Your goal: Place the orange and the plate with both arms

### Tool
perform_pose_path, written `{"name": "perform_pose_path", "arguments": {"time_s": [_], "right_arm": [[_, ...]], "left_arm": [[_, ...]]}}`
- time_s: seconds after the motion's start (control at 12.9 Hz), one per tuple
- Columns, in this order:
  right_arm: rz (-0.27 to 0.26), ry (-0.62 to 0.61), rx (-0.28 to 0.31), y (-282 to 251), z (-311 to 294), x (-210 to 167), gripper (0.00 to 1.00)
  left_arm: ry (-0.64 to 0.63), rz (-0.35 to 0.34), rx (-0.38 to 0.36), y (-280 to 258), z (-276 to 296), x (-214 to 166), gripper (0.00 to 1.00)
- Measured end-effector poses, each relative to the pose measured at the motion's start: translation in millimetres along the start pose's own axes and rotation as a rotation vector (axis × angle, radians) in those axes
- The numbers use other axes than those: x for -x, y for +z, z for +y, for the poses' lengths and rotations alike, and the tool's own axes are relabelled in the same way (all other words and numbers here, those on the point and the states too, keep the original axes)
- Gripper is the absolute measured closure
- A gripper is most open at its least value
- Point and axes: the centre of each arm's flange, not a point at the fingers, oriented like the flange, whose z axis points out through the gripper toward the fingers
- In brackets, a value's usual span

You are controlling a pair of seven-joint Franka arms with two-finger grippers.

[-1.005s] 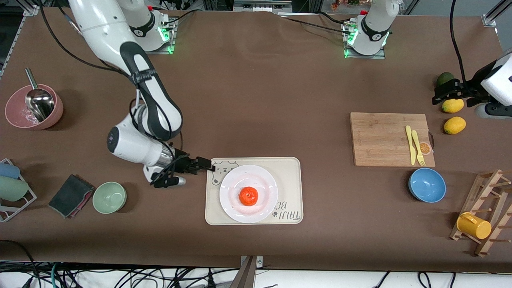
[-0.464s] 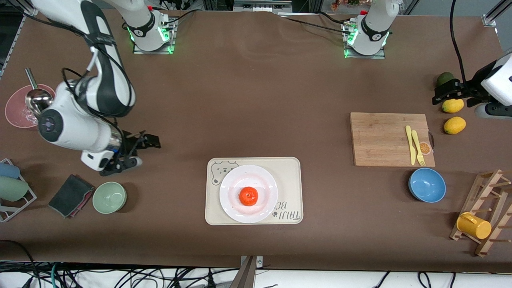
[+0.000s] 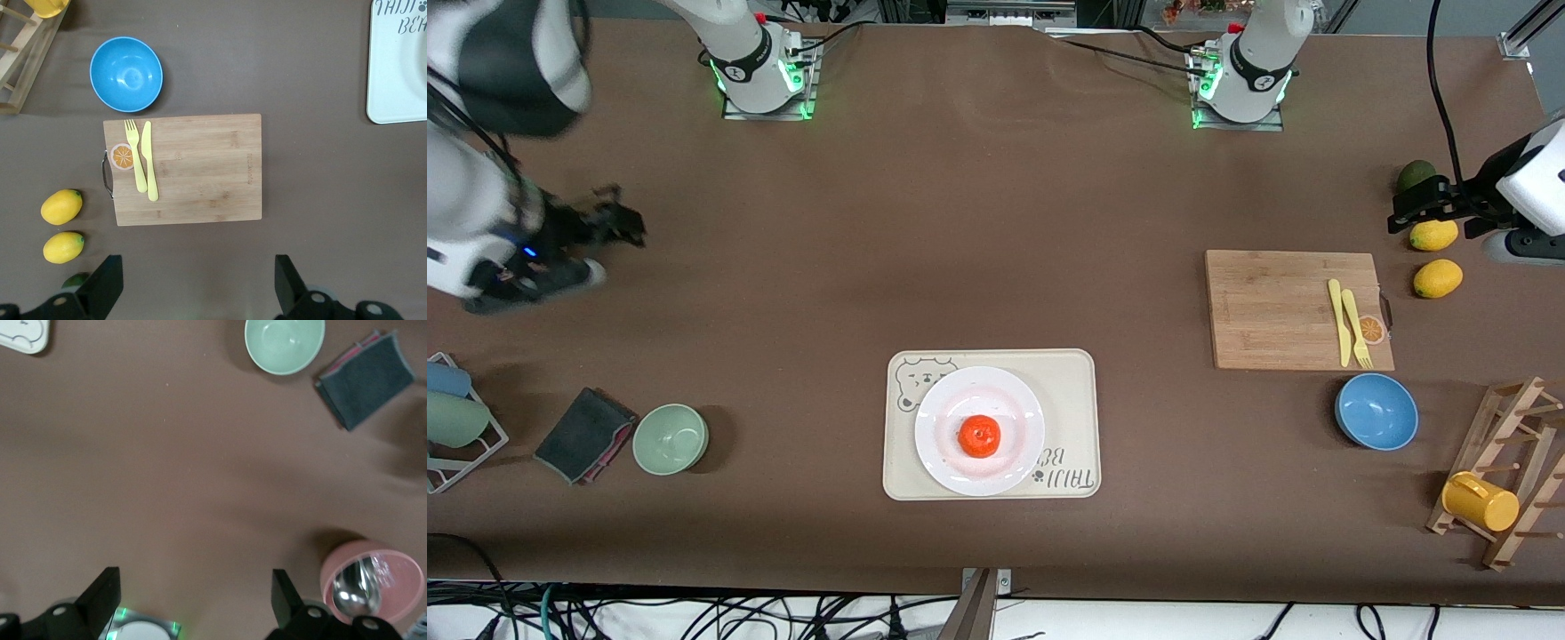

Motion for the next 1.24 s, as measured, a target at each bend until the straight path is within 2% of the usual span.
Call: {"name": "perform_pose_path", "arguments": {"time_s": [0.23,0.54,0.62,0.77,0.85,1.08,1.24], "right_arm": [[0.037,0.040,0.008,-33.6,17.9,13.6,0.00],[-0.008,0.193,-0.045,-1.9,30.2,12.5,0.00],[0.011,0.223,-0.048,11.7,37.1,14.3,0.00],[0.082,0.254,-0.047,38.6,41.3,27.2,0.00],[0.096,0.268,-0.047,46.5,35.2,38.0,0.00],[0.138,0.269,-0.011,21.1,22.6,63.1,0.00],[0.146,0.284,-0.005,0.7,25.1,70.9,0.00]], "left_arm": [[0.000,0.000,0.000,0.0,0.0,0.0,0.00],[0.000,0.000,0.000,0.0,0.0,0.0,0.00],[0.000,0.000,0.000,0.0,0.0,0.0,0.00],[0.000,0.000,0.000,0.1,0.0,-0.1,0.00],[0.000,0.000,0.000,0.1,0.0,-0.2,0.00],[0.000,0.000,0.000,0.2,0.0,-0.2,0.00],[0.000,0.000,0.000,0.2,0.0,-0.2,0.00]]}}
